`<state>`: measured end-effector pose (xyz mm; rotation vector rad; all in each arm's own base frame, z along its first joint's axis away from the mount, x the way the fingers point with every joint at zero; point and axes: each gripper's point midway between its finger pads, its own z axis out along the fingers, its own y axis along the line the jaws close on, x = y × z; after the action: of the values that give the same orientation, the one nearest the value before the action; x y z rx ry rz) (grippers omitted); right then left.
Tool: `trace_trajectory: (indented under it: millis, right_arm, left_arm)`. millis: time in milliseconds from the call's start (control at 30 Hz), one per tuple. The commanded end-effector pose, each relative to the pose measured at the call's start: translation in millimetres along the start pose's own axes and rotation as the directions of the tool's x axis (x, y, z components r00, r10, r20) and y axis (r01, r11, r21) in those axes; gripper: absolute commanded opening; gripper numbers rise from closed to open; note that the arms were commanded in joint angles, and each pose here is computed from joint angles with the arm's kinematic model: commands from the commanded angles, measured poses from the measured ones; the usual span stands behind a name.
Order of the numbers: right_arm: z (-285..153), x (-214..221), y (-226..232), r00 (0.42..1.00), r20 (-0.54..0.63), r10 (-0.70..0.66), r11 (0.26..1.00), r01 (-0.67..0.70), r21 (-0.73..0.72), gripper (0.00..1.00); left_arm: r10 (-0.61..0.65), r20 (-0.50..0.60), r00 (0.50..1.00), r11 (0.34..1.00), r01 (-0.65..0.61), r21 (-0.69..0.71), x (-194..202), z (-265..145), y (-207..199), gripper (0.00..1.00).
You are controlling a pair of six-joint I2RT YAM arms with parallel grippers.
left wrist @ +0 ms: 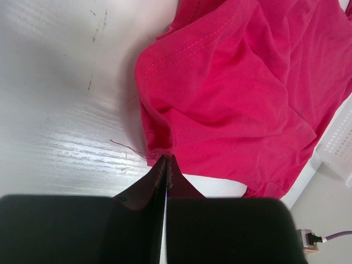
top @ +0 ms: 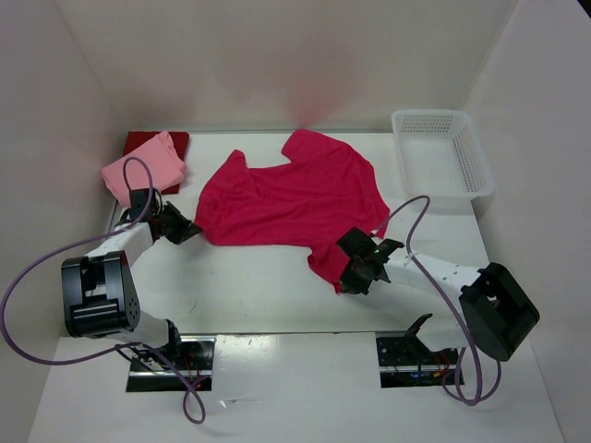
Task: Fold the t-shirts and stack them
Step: Flatten out the tshirt
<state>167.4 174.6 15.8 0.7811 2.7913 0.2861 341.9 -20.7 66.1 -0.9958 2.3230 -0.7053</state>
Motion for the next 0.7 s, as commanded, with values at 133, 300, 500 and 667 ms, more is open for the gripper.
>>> trace_trajectory:
  millis: [133,300,500,667]
  right_arm:
    - [-12,-20,10,0.996,0.076,-0.056,0.998,0.053,0.033,0.00]
    - [-52,-38,21,0.988,0.149,-0.029,0.996,0.041,-0.077,0.00]
    - [-15,-41,19,0.991,0.132,-0.019,0.998,0.028,-0.061,0.02]
    - [7,-30,24,0.994,0.075,-0.084,0.995,0.088,-0.050,0.02]
  left_arm:
    - [0.023,-0.010,1.000,1.000,-0.023,0.006,6,-2,2,0.00]
    - [0.042,0.016,0.999,0.999,-0.042,0.014,1,-7,-2,0.00]
    - [0.048,0.021,0.999,0.999,-0.048,-0.005,1,-7,2,0.00]
    - [0.048,0.021,0.999,0.999,-0.048,-0.005,1,-7,2,0.00]
